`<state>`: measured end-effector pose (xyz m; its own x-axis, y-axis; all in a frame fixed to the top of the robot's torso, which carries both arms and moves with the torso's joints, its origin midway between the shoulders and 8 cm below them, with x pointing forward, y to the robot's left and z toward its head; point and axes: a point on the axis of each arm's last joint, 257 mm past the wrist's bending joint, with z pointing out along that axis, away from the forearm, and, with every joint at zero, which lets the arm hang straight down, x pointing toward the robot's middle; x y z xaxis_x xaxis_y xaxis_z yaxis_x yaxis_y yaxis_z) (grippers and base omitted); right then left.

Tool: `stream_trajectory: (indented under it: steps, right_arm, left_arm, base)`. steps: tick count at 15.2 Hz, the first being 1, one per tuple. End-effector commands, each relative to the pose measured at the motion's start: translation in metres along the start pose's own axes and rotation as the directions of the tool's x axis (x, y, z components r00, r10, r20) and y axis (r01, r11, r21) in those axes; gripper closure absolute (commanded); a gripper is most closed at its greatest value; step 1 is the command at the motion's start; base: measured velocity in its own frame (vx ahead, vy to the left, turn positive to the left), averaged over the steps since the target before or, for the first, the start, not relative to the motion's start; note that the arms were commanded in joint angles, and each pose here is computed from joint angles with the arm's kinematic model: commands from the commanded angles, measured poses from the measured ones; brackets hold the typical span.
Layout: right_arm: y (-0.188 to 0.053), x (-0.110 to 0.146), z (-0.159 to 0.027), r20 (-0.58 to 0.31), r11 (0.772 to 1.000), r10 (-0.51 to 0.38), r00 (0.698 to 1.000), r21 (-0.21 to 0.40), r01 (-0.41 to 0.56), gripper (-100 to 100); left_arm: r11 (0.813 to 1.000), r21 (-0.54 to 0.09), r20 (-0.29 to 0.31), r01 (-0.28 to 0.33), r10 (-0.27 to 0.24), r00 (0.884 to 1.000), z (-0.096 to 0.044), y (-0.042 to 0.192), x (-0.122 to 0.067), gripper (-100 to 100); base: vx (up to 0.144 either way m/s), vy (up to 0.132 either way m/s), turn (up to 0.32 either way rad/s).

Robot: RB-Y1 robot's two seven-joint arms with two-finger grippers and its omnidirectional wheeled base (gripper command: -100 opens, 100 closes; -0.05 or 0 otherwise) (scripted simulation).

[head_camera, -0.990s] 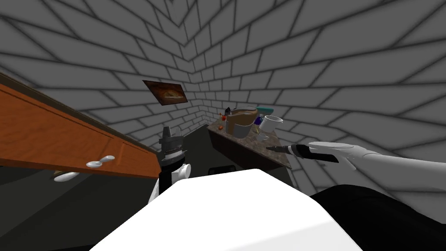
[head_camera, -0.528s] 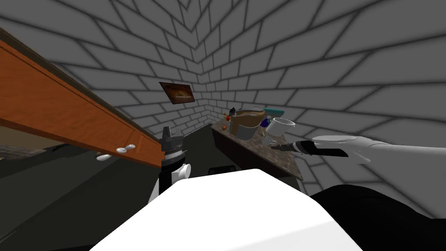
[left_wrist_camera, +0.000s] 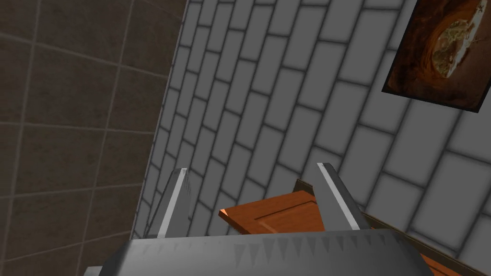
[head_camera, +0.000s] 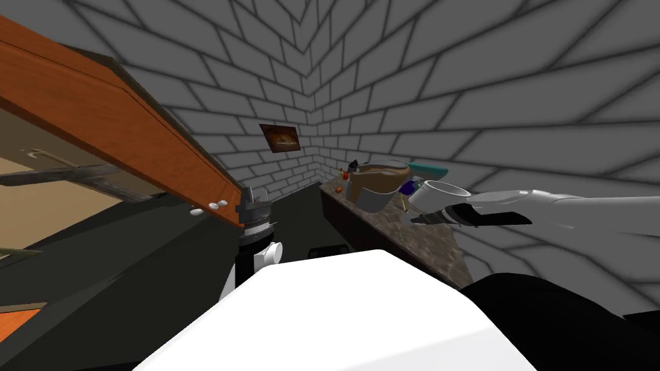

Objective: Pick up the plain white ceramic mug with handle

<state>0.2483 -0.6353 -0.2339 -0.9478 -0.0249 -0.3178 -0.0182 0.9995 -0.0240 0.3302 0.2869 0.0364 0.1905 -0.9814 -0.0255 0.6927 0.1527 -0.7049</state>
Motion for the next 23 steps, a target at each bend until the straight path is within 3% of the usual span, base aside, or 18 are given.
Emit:
stream_trajectory:
  steps: [1, 4, 7, 8, 11, 15, 16, 17, 21, 23]
  right_arm:
    - [-0.004, 0.007, -0.005, -0.038, 1.000, -0.002, 0.999, 0.012, 0.002, -100]
    - [-0.006, 0.046, -0.009, -0.149, 1.000, 0.013, 0.989, 0.016, -0.011, -100]
    - [-0.005, 0.060, -0.010, -0.181, 1.000, 0.022, 0.983, 0.012, -0.020, -100]
    - [-0.002, 0.083, -0.010, -0.232, 0.999, 0.038, 0.972, 0.006, -0.037, -100]
    - [-0.003, 0.080, -0.009, -0.224, 0.999, 0.036, 0.974, 0.007, -0.035, -100]
    - [-0.010, 0.110, 0.002, -0.220, 0.998, 0.058, 0.974, 0.016, -0.056, -100]
    - [-0.008, 0.103, 0.001, -0.222, 0.999, 0.054, 0.974, 0.012, -0.052, -100]
    - [-0.008, 0.105, 0.001, -0.221, 0.999, 0.054, 0.974, 0.013, -0.052, 100]
    - [-0.008, 0.104, 0.001, -0.220, 0.998, 0.055, 0.974, 0.014, -0.053, 100]
    - [-0.005, 0.090, -0.006, -0.224, 0.999, 0.043, 0.974, 0.009, -0.042, 100]
  left_arm:
    - [1.000, 0.000, 0.000, 0.000, 0.000, 1.000, 0.000, 0.000, 0.000, 0]
    - [1.000, 0.000, 0.000, 0.000, 0.000, 1.000, 0.000, 0.000, 0.000, 0]
    - [1.000, 0.000, 0.000, 0.000, 0.000, 1.000, 0.000, 0.000, 0.000, 0]
    - [1.000, 0.000, 0.000, 0.000, 0.000, 1.000, 0.000, 0.000, 0.000, 0]
    - [1.000, 0.000, 0.000, 0.000, 0.000, 1.000, 0.000, 0.000, 0.000, 0]
    - [1.000, 0.000, 0.000, 0.000, 0.000, 1.000, 0.000, 0.000, 0.000, 0]
    - [1.000, 0.000, 0.000, 0.000, 0.000, 1.000, 0.000, 0.000, 0.000, 0]
    - [1.000, 0.000, 0.000, 0.000, 0.000, 1.000, 0.000, 0.000, 0.000, 0]
    - [1.000, 0.000, 0.000, 0.000, 0.000, 1.000, 0.000, 0.000, 0.000, 0]
    - [1.000, 0.000, 0.000, 0.000, 0.000, 1.000, 0.000, 0.000, 0.000, 0]
  base:
    - [0.035, -0.040, 0.357]
    - [0.040, -0.048, 0.328]
    - [0.036, -0.048, 0.167]
    - [0.028, -0.046, 0.188]
    - [0.020, -0.037, 0.090]
    - [0.028, 0.015, 0.075]
    - [0.018, 0.009, 0.019]
    - [0.006, 0.003, -0.001]
    - [0.001, -0.001, -0.003]
    - [-0.024, -0.008, -0.081]
